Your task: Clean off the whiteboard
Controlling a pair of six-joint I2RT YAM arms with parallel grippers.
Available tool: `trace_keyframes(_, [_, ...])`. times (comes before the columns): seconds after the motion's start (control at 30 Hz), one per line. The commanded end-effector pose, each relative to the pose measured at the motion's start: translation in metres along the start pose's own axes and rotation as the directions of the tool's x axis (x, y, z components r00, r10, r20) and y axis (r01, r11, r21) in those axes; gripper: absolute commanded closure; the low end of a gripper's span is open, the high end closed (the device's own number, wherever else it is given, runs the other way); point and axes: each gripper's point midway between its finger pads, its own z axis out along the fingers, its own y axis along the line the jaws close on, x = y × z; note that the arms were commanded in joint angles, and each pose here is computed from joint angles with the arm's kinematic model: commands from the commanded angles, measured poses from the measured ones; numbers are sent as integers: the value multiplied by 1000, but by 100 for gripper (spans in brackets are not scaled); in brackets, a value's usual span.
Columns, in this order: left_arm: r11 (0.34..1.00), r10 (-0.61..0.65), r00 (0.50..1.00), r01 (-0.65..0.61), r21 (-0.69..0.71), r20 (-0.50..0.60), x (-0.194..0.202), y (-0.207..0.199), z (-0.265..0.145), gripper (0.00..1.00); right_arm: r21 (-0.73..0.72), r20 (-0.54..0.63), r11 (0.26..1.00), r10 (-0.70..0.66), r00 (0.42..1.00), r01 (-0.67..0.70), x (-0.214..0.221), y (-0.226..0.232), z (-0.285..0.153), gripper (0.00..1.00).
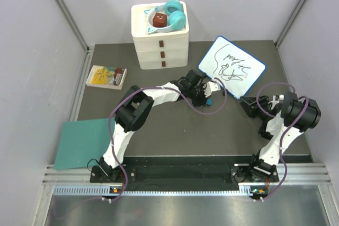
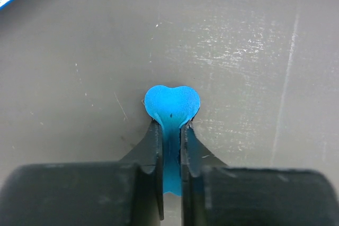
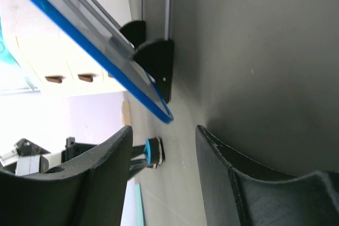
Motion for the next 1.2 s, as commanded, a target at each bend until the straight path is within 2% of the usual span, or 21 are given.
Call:
trace_keyframes(0.0, [999, -15, 1000, 16, -52, 14, -12, 8, -8, 100, -142, 134, 970, -177, 975, 196, -31, 36, 3, 49])
trace_keyframes(0.17, [996, -19, 999, 23, -91, 39, -20, 10, -21, 100, -126, 162, 973, -170, 972, 191, -37, 32, 6, 47])
trace_keyframes(0.4, [981, -65, 997, 73, -181, 50, -28, 25, -40, 100, -141, 162, 969, -177, 971, 201, -38, 38, 16, 57])
trace_keyframes(0.7, [950, -113, 983, 150, -273, 147, -49, 43, -69, 100, -172, 133, 960, -199, 971, 220, -33, 46, 25, 59])
trace_keyframes(0.93, [945, -112, 979, 159, -287, 172, -57, 48, -78, 100, -181, 111, 953, -225, 968, 242, -28, 50, 30, 59])
trace_keyframes(0.97, [943, -115, 977, 163, -290, 177, -58, 49, -79, 100, -182, 111, 952, -229, 967, 246, -29, 51, 31, 60])
trace_keyframes(1.0, [941, -126, 975, 176, -288, 182, -58, 49, -79, 100, -181, 108, 952, -232, 967, 249, -28, 52, 32, 67])
trace_keyframes(1.17, [938, -151, 965, 208, -276, 214, -62, 51, -82, 100, -167, 90, 954, -236, 968, 248, -28, 50, 39, 67])
